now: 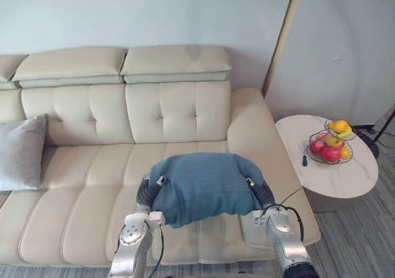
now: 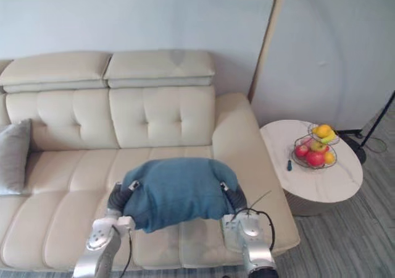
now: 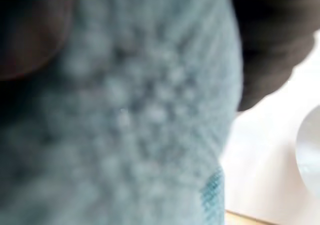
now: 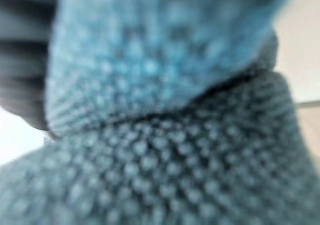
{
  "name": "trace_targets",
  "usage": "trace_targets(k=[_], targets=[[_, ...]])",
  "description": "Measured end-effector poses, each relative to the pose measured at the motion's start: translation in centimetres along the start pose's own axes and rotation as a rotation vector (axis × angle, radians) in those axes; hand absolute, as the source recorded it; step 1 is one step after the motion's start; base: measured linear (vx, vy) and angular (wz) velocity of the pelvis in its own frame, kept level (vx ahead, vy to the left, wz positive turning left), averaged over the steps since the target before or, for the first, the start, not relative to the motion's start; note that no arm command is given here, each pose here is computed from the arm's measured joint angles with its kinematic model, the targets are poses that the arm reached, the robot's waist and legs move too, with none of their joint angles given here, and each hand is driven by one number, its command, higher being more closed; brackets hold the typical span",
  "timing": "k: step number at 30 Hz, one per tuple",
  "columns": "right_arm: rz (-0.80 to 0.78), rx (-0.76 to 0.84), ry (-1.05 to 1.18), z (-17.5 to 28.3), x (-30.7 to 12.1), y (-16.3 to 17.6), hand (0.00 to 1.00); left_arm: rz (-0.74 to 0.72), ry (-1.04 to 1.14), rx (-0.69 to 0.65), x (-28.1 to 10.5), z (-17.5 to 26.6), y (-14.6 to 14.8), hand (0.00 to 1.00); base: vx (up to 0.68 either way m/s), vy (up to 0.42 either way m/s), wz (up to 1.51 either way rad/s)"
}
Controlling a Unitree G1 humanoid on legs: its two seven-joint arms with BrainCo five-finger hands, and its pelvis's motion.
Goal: Pick up cushions and gather them together orderly.
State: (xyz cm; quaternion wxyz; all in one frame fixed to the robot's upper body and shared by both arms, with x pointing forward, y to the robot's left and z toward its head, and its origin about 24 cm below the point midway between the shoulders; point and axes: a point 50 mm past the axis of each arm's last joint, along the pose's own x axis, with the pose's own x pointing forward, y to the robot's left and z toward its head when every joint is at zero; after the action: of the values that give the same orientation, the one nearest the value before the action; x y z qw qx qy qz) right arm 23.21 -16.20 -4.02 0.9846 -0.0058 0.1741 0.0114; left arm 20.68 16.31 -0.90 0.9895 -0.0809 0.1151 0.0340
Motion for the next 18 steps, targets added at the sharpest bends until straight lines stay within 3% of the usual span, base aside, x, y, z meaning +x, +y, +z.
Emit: trace_targets(k=[7,10,14,18], targets=[[0.039,-0.058,-0.048,1.8,1.3,0.9,1.00,0.028,-0.023,0.054,0.6,0.7,1.0,1.00,-0.07,-0.033,0.00],[0.036,-0.079,-0.129,5.0,3.3,1.6,1.00,0.046,-0.120,0.068,2.9,3.5,1.0,1.00,-0.12,-0.001,-0.02],[-0.017,-0.059,-0.362,13.4,5.8,3.4,1.00,0.100,-0.362,0.063,6.4,10.9,0.1,1.00,-0.15,0.006,-0.12],[-0.097,0.059,-0.585,22.0,6.2,4.5,1.00,0.130,-0.624,0.045,7.8,19.2,-1.0,1.00,-0.14,-0.016,-0.10]])
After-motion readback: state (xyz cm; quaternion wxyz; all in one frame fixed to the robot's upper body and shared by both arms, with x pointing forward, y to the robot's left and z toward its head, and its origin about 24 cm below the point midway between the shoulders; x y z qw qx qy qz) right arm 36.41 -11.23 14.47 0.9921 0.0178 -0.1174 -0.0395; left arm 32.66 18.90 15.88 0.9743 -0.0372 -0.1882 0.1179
